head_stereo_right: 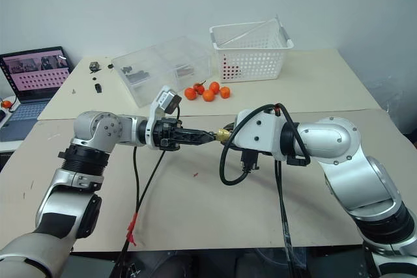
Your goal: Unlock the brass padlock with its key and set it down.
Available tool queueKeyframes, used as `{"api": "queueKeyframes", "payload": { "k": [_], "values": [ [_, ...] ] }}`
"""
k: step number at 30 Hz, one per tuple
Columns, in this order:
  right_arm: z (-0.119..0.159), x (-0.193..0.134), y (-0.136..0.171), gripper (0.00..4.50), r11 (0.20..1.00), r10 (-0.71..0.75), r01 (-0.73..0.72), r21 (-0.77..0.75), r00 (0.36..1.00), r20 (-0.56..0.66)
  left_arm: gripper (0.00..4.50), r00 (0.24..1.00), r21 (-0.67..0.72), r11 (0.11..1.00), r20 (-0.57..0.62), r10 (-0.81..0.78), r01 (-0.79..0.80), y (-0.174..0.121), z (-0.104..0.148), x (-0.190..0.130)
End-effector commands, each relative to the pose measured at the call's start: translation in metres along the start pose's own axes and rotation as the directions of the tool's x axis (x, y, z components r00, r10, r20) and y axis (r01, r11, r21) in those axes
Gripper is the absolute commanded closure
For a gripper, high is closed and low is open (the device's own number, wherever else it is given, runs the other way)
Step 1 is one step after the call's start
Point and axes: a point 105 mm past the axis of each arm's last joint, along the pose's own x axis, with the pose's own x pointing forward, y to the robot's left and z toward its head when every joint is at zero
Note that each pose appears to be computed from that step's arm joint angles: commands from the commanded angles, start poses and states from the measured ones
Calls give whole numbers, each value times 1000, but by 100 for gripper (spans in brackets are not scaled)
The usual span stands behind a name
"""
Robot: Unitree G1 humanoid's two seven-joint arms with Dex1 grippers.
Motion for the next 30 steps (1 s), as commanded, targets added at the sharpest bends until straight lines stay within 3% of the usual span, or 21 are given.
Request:
{"api": "queueKeyframes", "payload": {
  "k": [1, 30],
  "values": [
    [13, 1, -1, 357, 999, -22, 24, -33, 999, 36, 163, 1000, 51, 999, -10, -15, 15, -5, 8, 5],
    [15, 6, 3, 357, 1000, -14, 15, -23, 999, 41, 163, 1000, 58, 998, -7, -9, 9, -2, 12, 10]
  ]
}}
